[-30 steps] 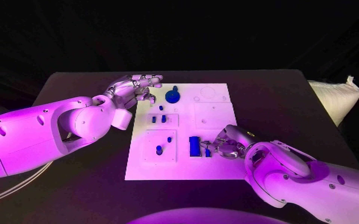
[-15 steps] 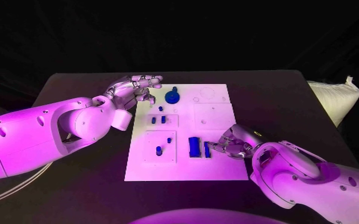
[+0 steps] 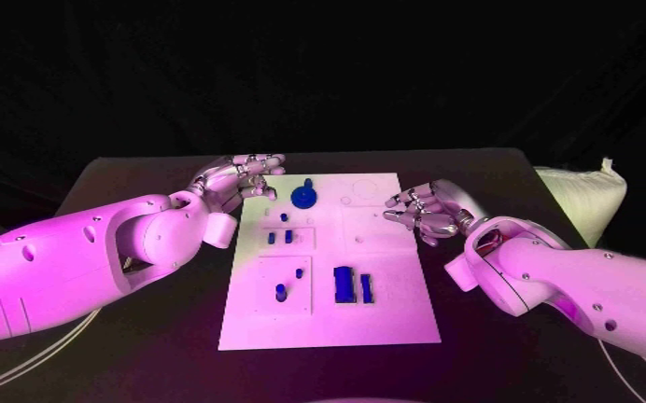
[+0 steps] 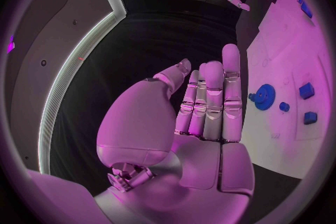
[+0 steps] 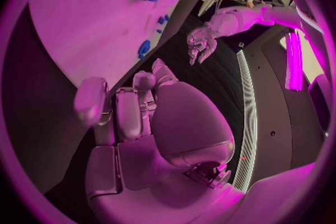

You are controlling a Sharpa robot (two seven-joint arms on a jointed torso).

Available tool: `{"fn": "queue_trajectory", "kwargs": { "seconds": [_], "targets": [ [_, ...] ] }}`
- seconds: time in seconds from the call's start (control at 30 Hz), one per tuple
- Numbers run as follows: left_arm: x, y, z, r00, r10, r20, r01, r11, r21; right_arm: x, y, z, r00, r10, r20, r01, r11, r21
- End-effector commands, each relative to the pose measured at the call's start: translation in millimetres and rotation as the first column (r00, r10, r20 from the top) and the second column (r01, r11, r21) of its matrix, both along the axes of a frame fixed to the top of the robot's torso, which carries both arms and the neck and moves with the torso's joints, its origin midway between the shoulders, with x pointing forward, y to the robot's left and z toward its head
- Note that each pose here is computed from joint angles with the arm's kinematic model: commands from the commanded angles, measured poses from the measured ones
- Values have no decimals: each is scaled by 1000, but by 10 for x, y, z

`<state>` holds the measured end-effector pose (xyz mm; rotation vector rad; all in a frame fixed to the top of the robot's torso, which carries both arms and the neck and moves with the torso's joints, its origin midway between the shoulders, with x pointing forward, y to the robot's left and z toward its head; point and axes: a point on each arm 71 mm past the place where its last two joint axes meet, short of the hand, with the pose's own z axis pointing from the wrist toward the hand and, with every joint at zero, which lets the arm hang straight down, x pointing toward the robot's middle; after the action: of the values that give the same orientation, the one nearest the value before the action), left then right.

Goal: Assemble the parts on the task board

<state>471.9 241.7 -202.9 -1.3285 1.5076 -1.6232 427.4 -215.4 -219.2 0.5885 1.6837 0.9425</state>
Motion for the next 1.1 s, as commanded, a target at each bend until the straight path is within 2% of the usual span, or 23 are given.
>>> {"fn": "queue_trajectory", "kwargs": {
  "seconds": [0.03,0.1,0.23,0.33,0.43,0.57,0.77,0.8,0.97,1.1],
  "targets": [
    [76,25,-51,998,56,25,-55,998,-34,203,-92,-1,997,-46,-68,66,935,348],
    [132,48,-116,995,95,30,-94,995,-29,368,-150,-50,993,-73,-97,107,906,410],
    [205,69,-227,987,157,38,-156,987,-26,605,-208,-132,987,-97,-128,148,862,486],
    [246,62,-295,981,187,45,-186,982,-26,728,-225,-173,986,-103,-133,158,840,519],
    [272,52,-336,977,205,54,-204,979,-27,803,-205,-198,987,-95,-129,150,830,537],
    [302,44,-367,973,222,66,-221,975,-26,859,-169,-220,990,-79,-121,133,829,544],
    [336,30,-387,969,233,80,-232,973,-21,883,-140,-221,993,-62,-101,107,838,535],
    [324,23,-409,978,204,45,-204,979,-6,885,-181,-245,985,-115,-126,163,851,499],
    [308,-3,-406,976,211,49,-212,977,7,858,-152,-233,985,-126,-120,170,846,506],
    [263,-71,-396,972,228,63,-231,972,38,783,-80,-201,982,-154,-107,187,831,524]
  ]
}}
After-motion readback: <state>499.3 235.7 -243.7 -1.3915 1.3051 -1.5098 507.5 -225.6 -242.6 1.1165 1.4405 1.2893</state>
